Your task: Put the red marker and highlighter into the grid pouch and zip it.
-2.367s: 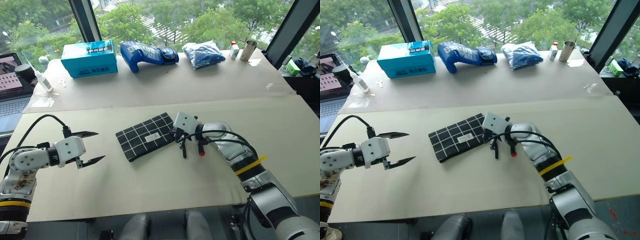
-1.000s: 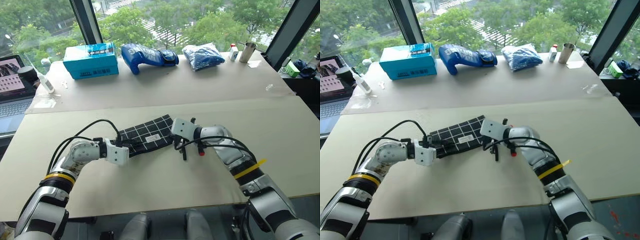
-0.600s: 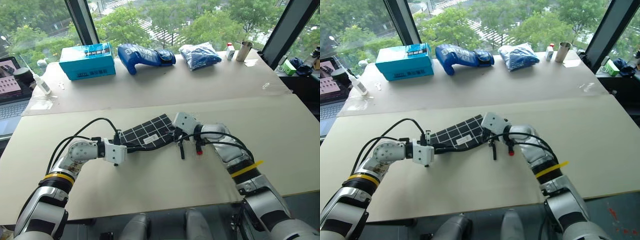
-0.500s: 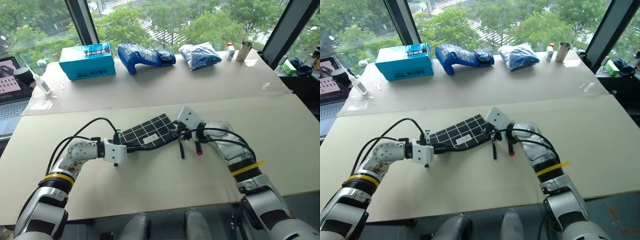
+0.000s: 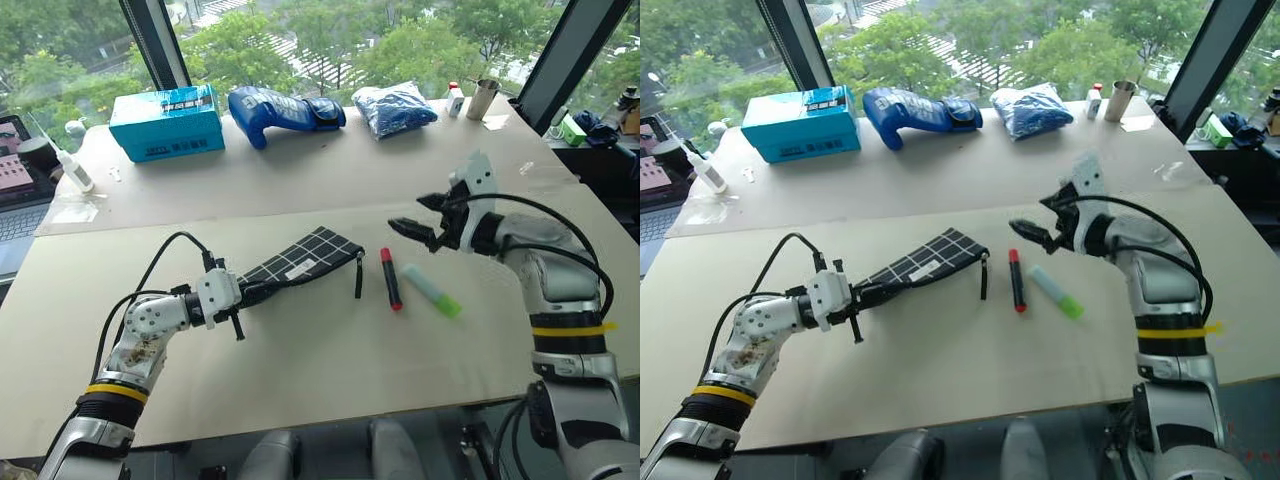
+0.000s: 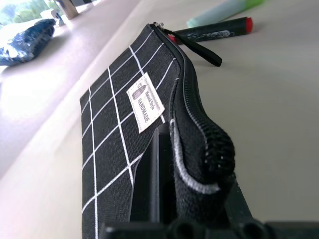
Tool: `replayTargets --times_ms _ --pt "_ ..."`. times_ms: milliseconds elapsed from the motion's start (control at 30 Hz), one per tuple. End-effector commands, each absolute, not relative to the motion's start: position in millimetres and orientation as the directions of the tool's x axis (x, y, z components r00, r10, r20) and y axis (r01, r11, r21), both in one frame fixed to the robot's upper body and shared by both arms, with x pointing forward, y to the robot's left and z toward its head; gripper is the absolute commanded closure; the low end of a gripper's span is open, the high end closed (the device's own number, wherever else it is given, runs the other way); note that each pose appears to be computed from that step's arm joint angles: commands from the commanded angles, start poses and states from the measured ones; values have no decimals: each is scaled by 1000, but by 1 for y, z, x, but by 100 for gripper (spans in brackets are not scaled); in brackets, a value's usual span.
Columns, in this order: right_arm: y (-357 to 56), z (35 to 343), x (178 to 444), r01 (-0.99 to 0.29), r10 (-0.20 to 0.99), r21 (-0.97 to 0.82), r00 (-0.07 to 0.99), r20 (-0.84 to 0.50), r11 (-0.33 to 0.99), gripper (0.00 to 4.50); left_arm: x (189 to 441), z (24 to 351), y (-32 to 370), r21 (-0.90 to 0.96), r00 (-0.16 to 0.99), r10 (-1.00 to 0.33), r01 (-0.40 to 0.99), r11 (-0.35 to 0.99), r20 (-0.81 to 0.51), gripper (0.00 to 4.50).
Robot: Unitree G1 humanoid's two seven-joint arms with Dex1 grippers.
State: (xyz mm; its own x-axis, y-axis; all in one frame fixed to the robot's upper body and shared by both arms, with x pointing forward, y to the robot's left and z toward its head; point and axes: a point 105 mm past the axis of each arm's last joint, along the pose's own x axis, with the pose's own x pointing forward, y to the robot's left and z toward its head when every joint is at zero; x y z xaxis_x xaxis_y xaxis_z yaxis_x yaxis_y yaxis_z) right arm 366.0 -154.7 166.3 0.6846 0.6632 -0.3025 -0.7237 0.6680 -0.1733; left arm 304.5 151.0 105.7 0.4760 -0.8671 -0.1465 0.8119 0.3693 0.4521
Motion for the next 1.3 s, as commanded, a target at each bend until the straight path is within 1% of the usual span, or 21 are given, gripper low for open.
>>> replayTargets --times_ms 33,167,233,333,533,867,967,1067,1100,1133,1233,1267,1300 --pt "-131 171 351 -773 716 -189 633 -295 606 6 307 120 157 461 516 -851 783 418 -104 450" --pt "-109 159 337 -814 754 -156 578 -312 560 6 308 122 156 459 529 -843 774 435 -93 450" --pt "-105 157 335 -815 754 -145 576 -315 562 6 309 123 157 462 537 -839 768 443 -89 450" --pt "-104 155 340 -801 743 -131 593 -310 584 6 311 127 158 456 552 -832 757 468 -63 450" --pt "-97 148 353 -786 720 -151 612 -328 599 6 312 131 154 452 551 -833 754 477 -39 450" --pt "-78 142 371 -795 727 -145 600 -334 590 6 308 133 146 435 538 -843 762 479 -14 450" --pt "-77 143 375 -785 721 -150 614 -322 601 76 308 133 146 434 539 -842 763 480 -15 450" --pt "-73 144 371 -803 744 -152 592 -310 576 181 308 134 146 434 543 -839 759 486 -10 450" --pt "-71 145 370 -810 752 -154 584 -305 566 205 308 134 146 434 545 -839 758 488 -8 450" --pt "-71 146 369 -813 757 -156 580 -301 561 249 308 134 146 434 545 -838 757 489 -7 450" --pt "-71 146 370 -811 755 -168 584 -299 561 349 308 134 146 434 547 -837 756 491 -5 450" --pt "-72 146 371 -807 749 -175 590 -301 564 398 308 135 145 434 547 -837 756 491 -4 450" --pt "-72 146 373 -802 743 -177 596 -305 571 417 308 135 145 434 547 -837 755 492 -3 450"
